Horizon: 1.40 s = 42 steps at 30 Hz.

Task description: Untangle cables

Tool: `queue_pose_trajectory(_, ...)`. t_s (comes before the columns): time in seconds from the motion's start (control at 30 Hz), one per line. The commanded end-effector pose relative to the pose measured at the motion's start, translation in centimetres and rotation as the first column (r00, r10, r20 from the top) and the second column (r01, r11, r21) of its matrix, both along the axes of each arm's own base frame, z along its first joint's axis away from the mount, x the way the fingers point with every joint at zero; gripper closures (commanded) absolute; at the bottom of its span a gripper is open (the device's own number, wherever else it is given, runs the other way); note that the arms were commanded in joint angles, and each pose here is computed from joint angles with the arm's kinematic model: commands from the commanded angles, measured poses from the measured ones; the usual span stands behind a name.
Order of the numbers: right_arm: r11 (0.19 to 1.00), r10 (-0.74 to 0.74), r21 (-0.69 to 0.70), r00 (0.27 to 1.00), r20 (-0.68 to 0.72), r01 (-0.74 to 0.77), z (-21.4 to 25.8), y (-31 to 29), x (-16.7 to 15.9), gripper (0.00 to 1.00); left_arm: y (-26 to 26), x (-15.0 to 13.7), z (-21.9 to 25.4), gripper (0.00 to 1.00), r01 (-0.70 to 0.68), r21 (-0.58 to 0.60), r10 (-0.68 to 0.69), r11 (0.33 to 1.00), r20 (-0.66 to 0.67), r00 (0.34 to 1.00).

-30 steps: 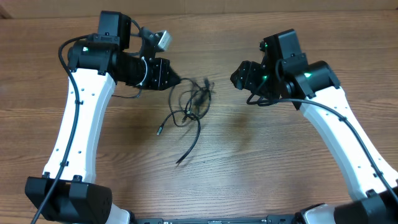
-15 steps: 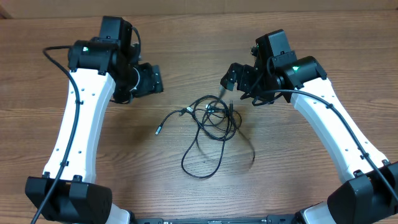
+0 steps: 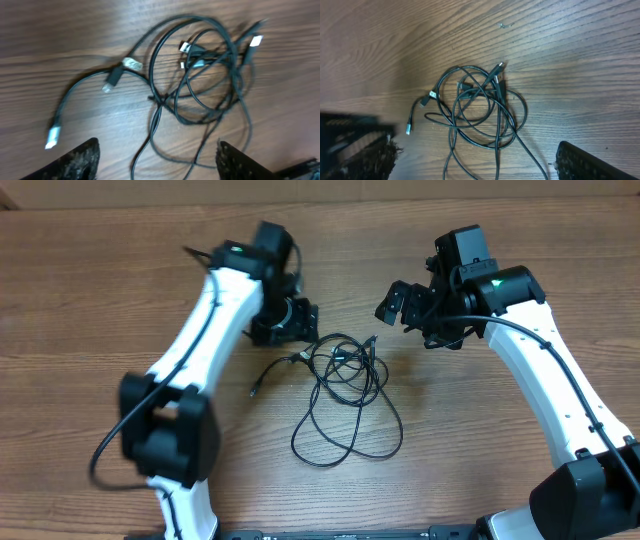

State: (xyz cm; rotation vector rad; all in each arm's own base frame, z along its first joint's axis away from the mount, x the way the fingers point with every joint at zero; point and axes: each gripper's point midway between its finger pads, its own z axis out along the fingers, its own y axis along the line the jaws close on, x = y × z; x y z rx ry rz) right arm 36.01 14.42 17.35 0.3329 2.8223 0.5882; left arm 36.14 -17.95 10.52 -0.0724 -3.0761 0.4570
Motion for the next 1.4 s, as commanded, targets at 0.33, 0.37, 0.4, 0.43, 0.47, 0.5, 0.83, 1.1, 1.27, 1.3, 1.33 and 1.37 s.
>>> queue_pose_trajectory(0.33,1.000,0.021,-0.006,1.000,-0.002,-0.021,-0.3,0.1,-0.1,0.00,-2.4,-2.1,-7.0,0.32,-0.089,0.074,0.103,0.993,-0.217,0.971)
queue_pose_trajectory(0.37,1.000,0.021,-0.006,1.000,-0.001,-0.021,-0.3,0.1,-0.1,0.00,-2.4,-2.1,-6.9,0.32,-0.105,0.078,0.120,0.991,-0.224,0.967)
queue_pose_trajectory(0.4,1.000,0.021,-0.006,1.000,-0.001,-0.021,-0.3,0.2,-0.1,0.00,-2.5,-2.2,-6.9,0.32,-0.121,0.079,0.136,0.990,-0.233,0.963)
queue_pose_trajectory(0.43,1.000,0.023,-0.006,1.000,-0.001,-0.023,-0.3,0.2,-0.1,0.00,-2.7,-2.3,-6.8,0.31,-0.137,0.071,0.150,0.988,-0.244,0.958)
queue_pose_trajectory(0.47,1.000,0.024,-0.006,1.000,-0.001,-0.024,-0.3,0.3,-0.1,0.00,-3.1,-2.4,-6.7,0.28,-0.162,0.054,0.171,0.985,-0.262,0.950)
queue_pose_trajectory(0.5,1.000,0.025,-0.006,1.000,-0.001,-0.025,-0.3,0.3,-0.1,0.00,-3.7,-2.6,-6.4,0.27,-0.198,0.032,0.199,0.980,-0.288,0.937)
queue_pose_trajectory(0.83,0.998,0.060,-0.010,0.998,-0.017,-0.060,-1.0,1.6,-0.5,0.00,-5.6,-1.5,-6.2,0.36,-0.399,0.024,0.384,0.917,-0.324,0.864)
queue_pose_trajectory(1.1,0.997,0.068,-0.022,0.995,-0.069,-0.070,-2.7,1.9,-0.6,0.00,-5.0,-1.5,-7.3,0.96,-0.400,0.149,0.424,0.904,-0.203,0.883)
queue_pose_trajectory(1.27,0.996,0.078,-0.026,0.995,-0.069,-0.080,-2.7,1.9,-0.7,0.00,-6.9,-0.4,-3.6,0.96,-0.270,-0.004,0.264,0.963,-0.188,0.946)
queue_pose_trajectory(1.3,0.996,0.082,-0.027,0.994,-0.068,-0.084,-2.7,1.9,-0.7,0.00,-7.2,0.0,-2.1,0.96,-0.254,-0.028,0.246,0.967,-0.163,0.955)
queue_pose_trajectory(1.33,0.996,0.083,-0.027,0.994,-0.068,-0.085,-2.7,1.9,-0.7,0.00,-7.4,0.5,-0.4,0.96,-0.237,-0.055,0.228,0.970,-0.131,0.965)
queue_pose_trajectory(1.37,0.996,0.085,-0.027,0.994,-0.068,-0.087,-2.7,1.9,-0.8,0.00,-7.6,0.9,1.3,0.96,-0.219,-0.081,0.211,0.972,-0.097,0.973)
